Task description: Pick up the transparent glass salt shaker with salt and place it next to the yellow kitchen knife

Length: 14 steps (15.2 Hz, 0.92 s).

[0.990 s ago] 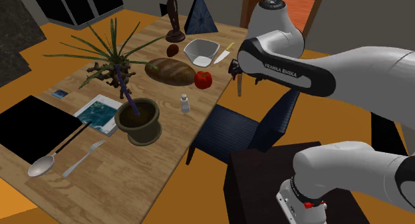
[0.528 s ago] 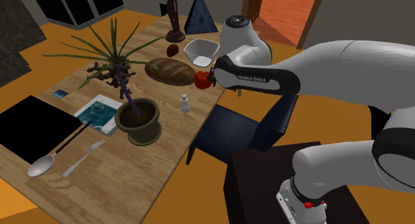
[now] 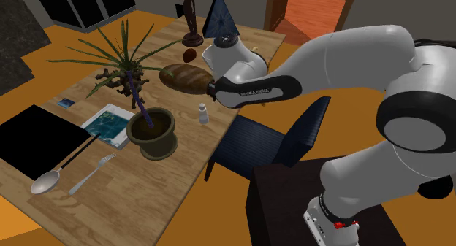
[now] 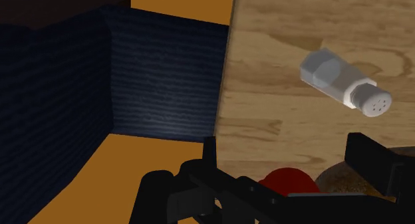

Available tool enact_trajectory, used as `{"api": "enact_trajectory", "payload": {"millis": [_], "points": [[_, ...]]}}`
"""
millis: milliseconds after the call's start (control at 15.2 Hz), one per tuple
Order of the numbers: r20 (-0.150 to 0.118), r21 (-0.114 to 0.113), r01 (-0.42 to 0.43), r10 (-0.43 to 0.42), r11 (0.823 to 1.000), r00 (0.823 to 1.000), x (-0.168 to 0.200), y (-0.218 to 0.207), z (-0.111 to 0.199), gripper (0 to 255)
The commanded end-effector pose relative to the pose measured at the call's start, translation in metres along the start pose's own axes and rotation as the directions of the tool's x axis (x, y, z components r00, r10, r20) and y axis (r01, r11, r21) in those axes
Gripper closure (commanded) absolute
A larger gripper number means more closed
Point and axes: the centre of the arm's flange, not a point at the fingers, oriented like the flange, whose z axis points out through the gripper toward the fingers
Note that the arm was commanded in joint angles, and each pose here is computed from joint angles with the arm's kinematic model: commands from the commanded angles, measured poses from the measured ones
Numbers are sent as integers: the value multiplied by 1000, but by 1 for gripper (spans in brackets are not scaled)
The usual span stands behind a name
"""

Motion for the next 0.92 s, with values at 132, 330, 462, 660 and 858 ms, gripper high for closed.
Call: {"api": "enact_trajectory", "payload": {"millis": [132, 330, 462, 660, 858], "points": [[-6, 2, -36, 36, 999, 999, -15, -44, 27, 0], [-9, 2, -61, 61, 998, 998, -24, -77, 47, 0], [-11, 1, -78, 78, 997, 997, -30, -99, 60, 0], [-12, 1, -83, 83, 997, 997, -31, -105, 75, 0], [-12, 1, -83, 83, 997, 997, -31, -105, 90, 0]]}}
